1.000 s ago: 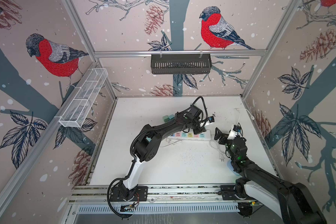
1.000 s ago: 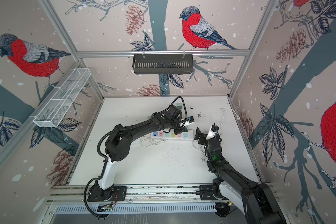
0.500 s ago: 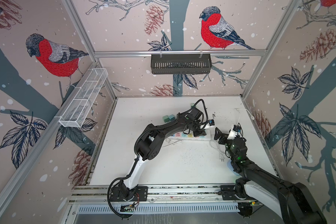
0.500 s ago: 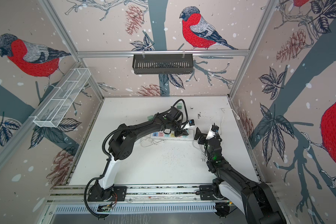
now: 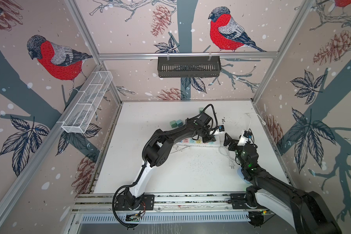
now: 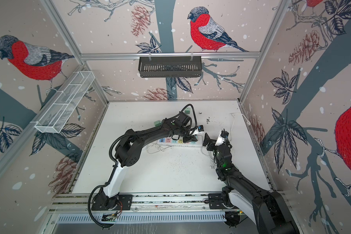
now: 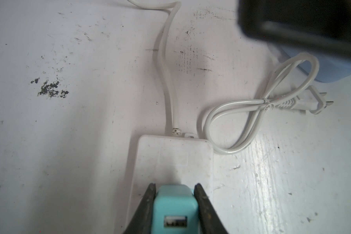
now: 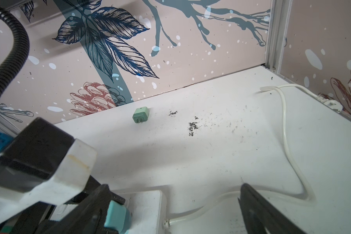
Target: Insert the plug
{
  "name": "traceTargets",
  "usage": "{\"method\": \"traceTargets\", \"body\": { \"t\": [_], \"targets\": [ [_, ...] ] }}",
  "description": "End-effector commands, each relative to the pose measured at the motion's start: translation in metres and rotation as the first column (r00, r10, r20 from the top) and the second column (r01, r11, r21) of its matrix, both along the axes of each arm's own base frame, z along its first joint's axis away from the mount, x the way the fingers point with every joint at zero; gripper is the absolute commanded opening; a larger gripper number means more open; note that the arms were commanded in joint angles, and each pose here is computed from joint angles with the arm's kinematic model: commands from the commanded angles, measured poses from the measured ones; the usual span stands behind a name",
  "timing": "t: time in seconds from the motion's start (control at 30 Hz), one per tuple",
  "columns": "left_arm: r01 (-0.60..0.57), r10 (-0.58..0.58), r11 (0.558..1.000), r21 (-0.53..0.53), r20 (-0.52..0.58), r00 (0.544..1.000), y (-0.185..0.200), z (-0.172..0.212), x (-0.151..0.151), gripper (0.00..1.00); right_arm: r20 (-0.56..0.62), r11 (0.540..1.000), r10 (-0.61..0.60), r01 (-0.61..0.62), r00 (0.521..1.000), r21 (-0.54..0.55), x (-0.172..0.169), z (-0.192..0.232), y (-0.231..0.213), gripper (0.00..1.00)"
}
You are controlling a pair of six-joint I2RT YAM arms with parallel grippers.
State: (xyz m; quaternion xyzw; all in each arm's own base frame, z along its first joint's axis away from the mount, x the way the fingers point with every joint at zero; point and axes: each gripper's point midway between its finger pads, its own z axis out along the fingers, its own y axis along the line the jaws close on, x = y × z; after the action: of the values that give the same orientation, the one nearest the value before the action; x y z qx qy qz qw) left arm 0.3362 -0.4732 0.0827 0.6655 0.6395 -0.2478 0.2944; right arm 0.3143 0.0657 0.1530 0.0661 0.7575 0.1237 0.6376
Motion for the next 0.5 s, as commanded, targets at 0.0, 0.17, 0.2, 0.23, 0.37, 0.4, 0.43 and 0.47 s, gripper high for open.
{"method": "traceTargets", "body": {
  "t": [0.0, 0.17, 0.2, 0.23, 0.37, 0.4, 0.43, 0.47],
  "targets": [
    [0.014, -0.014, 1.000, 0.026, -0.025, 1.000, 0.004, -0.009, -0.004, 0.00, 0.037, 1.000, -0.013, 0.013, 0.999, 0.005, 0.000, 0.009, -0.002, 1.00],
    [0.022, -0.021, 0.999, 0.027, -0.044, 0.999, 0.007, -0.012, -0.009, 0.00, 0.027, 0.997, -0.069, 0.068, 0.997, 0.028, -0.002, 0.010, -0.014, 1.00],
    [0.026, -0.025, 0.999, 0.026, -0.046, 0.999, 0.008, -0.015, -0.012, 0.00, 0.019, 0.996, -0.088, 0.087, 0.996, 0.032, -0.003, 0.012, -0.017, 1.00],
    [0.029, -0.027, 0.999, 0.027, -0.047, 0.999, 0.009, -0.017, -0.013, 0.00, 0.011, 0.992, -0.115, 0.115, 0.993, 0.048, -0.005, 0.014, -0.022, 1.00],
    [0.016, -0.014, 0.999, 0.041, -0.065, 0.998, 0.016, -0.029, -0.012, 0.00, -0.002, 0.968, -0.172, 0.170, 0.985, 0.185, -0.016, 0.036, -0.033, 1.00],
    [0.011, -0.008, 0.999, 0.036, -0.081, 0.997, 0.017, -0.030, -0.012, 0.00, 0.013, 0.965, -0.143, 0.137, 0.990, 0.223, -0.019, 0.045, -0.029, 1.00],
    [0.001, 0.002, 1.000, 0.030, -0.096, 0.995, 0.018, -0.030, -0.010, 0.00, 0.027, 0.960, -0.120, 0.109, 0.992, 0.259, -0.022, 0.052, -0.025, 1.00],
    [-0.017, 0.020, 1.000, 0.023, -0.110, 0.994, 0.019, -0.029, -0.008, 0.00, 0.040, 0.948, -0.097, 0.081, 0.994, 0.308, -0.027, 0.059, -0.022, 1.00]
  ]
}}
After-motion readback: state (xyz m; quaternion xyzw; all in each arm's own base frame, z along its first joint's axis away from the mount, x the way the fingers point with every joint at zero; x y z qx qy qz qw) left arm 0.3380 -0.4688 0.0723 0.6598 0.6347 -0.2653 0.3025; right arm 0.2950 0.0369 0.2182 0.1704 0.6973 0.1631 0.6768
